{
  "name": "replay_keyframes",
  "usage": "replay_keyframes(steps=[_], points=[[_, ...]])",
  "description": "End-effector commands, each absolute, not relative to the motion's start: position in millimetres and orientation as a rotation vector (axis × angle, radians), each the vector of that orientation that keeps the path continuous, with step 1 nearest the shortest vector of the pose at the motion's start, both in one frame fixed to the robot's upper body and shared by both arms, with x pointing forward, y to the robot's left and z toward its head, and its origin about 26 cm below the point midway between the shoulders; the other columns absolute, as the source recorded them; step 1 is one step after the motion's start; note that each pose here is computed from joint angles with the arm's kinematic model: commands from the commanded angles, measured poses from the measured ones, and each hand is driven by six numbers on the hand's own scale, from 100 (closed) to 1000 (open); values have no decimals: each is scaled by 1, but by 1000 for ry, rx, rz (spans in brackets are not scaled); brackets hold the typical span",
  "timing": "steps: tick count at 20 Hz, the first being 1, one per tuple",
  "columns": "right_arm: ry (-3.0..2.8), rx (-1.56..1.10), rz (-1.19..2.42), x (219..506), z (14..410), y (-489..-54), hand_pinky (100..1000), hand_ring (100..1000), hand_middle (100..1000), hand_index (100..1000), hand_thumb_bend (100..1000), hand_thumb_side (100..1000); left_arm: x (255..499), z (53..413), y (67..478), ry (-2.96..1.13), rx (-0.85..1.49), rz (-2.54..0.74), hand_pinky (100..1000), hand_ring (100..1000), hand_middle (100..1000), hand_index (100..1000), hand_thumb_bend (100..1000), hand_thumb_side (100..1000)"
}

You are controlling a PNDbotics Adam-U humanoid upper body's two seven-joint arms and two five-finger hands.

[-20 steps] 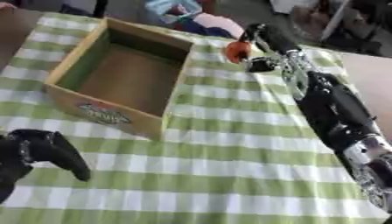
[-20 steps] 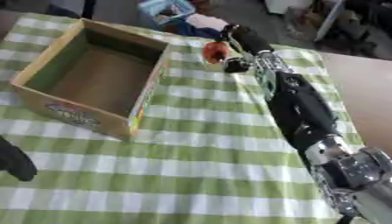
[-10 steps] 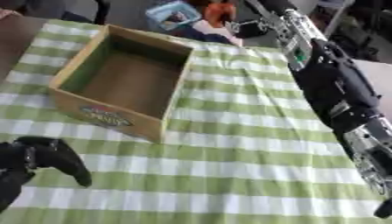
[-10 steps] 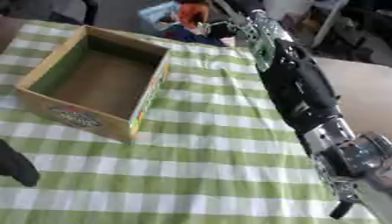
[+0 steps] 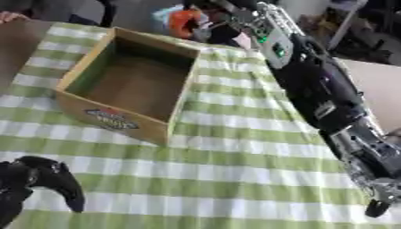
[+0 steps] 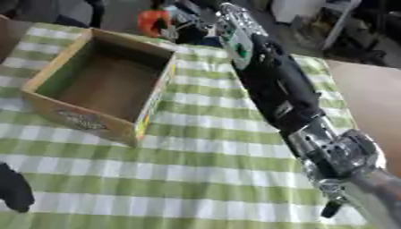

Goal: Pick up objects on the table and place them in the box.

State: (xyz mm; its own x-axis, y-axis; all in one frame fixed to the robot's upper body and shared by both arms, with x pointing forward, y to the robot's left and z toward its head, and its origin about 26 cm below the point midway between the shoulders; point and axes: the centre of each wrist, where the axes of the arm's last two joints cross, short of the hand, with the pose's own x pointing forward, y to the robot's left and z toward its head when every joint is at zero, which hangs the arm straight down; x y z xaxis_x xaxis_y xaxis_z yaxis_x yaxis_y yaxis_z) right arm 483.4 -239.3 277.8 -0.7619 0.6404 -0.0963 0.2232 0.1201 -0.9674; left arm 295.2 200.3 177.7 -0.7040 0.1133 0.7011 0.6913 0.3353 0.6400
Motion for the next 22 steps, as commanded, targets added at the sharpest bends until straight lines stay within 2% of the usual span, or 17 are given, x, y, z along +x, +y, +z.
replay_keyframes(steps=[1, 6, 7, 9, 14, 18, 19, 22], points=[[-2027, -833, 1789, 483, 287, -227, 721, 699, 633, 281, 100, 179, 294, 182, 203, -2072, -691, -1400, 447, 407, 367, 571, 129, 981], [-1956, -770, 1905, 484, 275, -210, 723, 705, 630, 337, 100, 190, 294, 183, 205, -2069, -723, -1397, 293, 229, 163, 396, 127, 960], [-1949, -763, 1919, 484, 273, -207, 724, 711, 638, 426, 100, 195, 294, 183, 205, -2067, -732, -1394, 259, 183, 114, 360, 126, 952], [-1933, -769, 1947, 484, 271, -203, 725, 722, 653, 515, 100, 216, 295, 184, 204, -2059, -746, -1396, 224, 126, 100, 323, 117, 946], [-1892, -845, 2003, 483, 265, -197, 726, 736, 673, 608, 100, 252, 295, 185, 202, -2037, -768, -1412, 170, 100, 100, 243, 144, 966], [-1855, -899, 2022, 485, 258, -197, 728, 745, 665, 701, 100, 458, 295, 186, 201, -2029, -778, -1416, 153, 100, 100, 217, 142, 953], [-1846, -915, 2027, 485, 257, -197, 731, 753, 676, 750, 100, 563, 295, 186, 200, -2028, -779, -1417, 154, 100, 100, 217, 139, 947], [-1821, -973, 2055, 485, 258, -199, 735, 763, 699, 841, 100, 728, 295, 186, 200, -2027, -780, -1417, 159, 100, 100, 220, 139, 944]])
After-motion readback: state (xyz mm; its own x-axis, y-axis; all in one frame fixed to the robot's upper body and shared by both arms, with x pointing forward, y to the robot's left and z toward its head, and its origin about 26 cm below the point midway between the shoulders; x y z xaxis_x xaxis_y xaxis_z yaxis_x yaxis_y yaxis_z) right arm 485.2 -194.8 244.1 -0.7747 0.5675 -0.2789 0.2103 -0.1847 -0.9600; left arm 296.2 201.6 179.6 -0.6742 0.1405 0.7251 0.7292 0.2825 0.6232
